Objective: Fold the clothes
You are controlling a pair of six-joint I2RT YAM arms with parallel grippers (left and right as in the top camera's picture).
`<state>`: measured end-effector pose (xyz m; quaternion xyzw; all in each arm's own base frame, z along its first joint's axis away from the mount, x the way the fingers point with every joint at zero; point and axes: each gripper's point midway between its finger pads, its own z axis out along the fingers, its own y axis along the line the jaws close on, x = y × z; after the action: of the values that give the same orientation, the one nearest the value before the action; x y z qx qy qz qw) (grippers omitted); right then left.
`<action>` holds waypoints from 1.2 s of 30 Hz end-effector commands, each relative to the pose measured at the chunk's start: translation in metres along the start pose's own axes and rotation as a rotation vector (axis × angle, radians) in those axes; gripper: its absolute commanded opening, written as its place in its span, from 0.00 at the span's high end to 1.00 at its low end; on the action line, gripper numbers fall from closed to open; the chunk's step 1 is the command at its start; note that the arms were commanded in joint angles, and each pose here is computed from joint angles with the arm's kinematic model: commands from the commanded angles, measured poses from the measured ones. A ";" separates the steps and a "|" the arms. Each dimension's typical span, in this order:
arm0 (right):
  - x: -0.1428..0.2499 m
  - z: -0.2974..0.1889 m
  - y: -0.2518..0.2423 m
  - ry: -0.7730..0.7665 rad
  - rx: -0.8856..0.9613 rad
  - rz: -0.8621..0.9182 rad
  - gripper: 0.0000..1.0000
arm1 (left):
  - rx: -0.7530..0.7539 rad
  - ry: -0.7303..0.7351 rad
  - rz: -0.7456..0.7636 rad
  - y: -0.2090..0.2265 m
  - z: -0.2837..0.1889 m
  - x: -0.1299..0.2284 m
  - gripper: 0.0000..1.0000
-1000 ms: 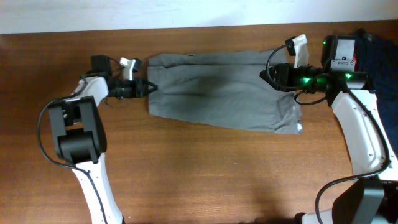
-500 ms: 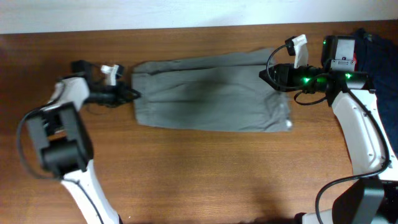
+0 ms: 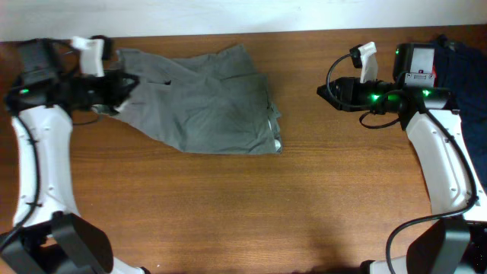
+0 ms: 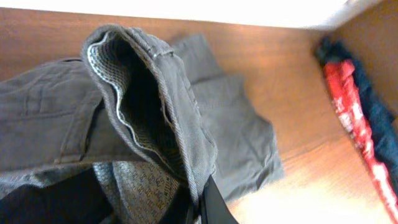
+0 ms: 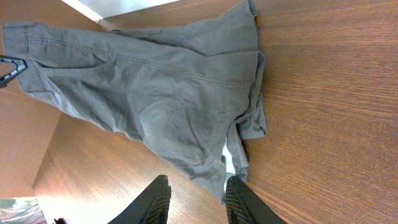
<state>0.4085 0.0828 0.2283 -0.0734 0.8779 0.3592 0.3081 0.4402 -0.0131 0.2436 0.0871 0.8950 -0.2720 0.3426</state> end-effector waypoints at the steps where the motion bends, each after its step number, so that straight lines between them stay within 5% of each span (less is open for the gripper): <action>1: -0.003 -0.009 0.011 -0.021 -0.019 -0.015 0.65 | -0.129 0.078 0.065 -0.001 0.018 0.008 1.00; 16: -0.004 -0.009 0.011 -0.022 -0.019 -0.016 0.65 | -0.539 0.093 -0.139 0.087 -0.024 0.021 0.91; 18: -0.004 -0.009 0.011 -0.022 -0.019 -0.016 0.66 | -0.614 0.089 -0.188 0.107 -0.037 0.026 0.76; 21: -0.004 -0.009 0.011 -0.022 -0.019 -0.016 0.65 | -0.655 0.084 -0.278 0.128 -0.047 0.035 0.28; 24: -0.003 -0.009 0.011 -0.022 -0.019 -0.016 0.65 | -0.679 0.083 -0.399 0.152 -0.052 0.049 0.08; 36: -0.003 -0.009 0.011 -0.019 -0.019 -0.013 0.65 | -0.222 0.164 -0.622 0.209 0.026 0.118 0.01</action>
<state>0.4085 0.0828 0.2283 -0.0700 0.8782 0.3604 0.3066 0.4276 0.1619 0.0757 -0.2289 0.9442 -0.1611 0.1737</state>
